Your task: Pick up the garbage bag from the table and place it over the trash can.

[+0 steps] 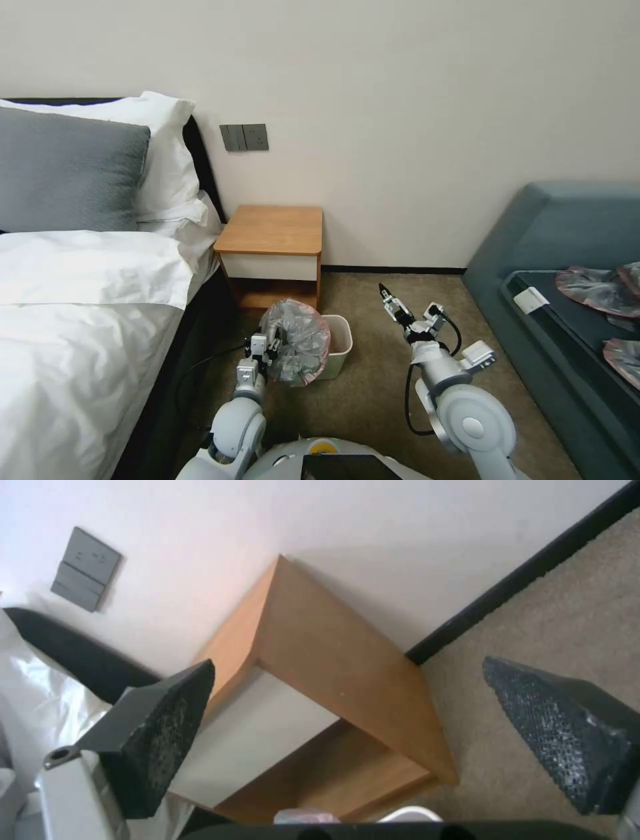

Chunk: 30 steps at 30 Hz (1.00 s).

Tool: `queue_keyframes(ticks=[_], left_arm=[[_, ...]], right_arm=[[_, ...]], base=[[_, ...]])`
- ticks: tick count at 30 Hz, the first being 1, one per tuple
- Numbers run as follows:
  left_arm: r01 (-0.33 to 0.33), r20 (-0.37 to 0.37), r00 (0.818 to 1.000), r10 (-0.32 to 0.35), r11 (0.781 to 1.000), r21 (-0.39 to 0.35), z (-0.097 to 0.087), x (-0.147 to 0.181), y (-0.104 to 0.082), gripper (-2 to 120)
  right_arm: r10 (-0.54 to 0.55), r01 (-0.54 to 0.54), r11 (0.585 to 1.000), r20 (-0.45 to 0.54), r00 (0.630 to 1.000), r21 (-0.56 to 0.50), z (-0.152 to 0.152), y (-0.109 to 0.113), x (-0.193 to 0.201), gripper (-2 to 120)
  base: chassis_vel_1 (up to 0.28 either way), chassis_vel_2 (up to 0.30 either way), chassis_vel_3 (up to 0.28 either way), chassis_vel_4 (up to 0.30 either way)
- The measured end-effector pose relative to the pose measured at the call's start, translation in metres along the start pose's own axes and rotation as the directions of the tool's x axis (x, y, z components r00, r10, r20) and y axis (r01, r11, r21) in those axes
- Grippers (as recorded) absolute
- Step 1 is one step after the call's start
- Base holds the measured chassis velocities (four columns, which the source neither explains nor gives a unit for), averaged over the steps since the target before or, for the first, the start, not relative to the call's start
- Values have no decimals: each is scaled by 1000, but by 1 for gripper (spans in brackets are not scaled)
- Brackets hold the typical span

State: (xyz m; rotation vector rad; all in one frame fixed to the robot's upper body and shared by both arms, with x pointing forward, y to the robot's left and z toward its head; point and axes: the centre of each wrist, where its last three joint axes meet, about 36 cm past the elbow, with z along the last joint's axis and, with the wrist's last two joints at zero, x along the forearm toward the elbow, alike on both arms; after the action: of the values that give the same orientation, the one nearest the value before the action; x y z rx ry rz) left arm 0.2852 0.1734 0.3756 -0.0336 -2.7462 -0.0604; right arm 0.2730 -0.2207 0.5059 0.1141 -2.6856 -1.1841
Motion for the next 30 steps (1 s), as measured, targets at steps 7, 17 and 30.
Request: queue_keyframes(ticks=[7, 17, 30], left_arm=[[14, -35, 999, -14, 1000, -2, -1, -7, -2, 54], [9, -67, 998, -7, 999, 32, -1, -19, -7, 55], [1, -138, 990, 8, 998, 67, -17, -32, -5, 55]], right_arm=[[4, -4, 1000, -5, 1000, 5, 4, -2, -2, 100], [8, -8, 1000, -10, 1000, 5, 8, -3, -3, 100], [22, -22, 1000, -20, 1000, 15, 14, -6, -1, 100]], base=[[0, 0, 0, 0], [0, 0, 0, 0], [0, 0, 0, 0]])
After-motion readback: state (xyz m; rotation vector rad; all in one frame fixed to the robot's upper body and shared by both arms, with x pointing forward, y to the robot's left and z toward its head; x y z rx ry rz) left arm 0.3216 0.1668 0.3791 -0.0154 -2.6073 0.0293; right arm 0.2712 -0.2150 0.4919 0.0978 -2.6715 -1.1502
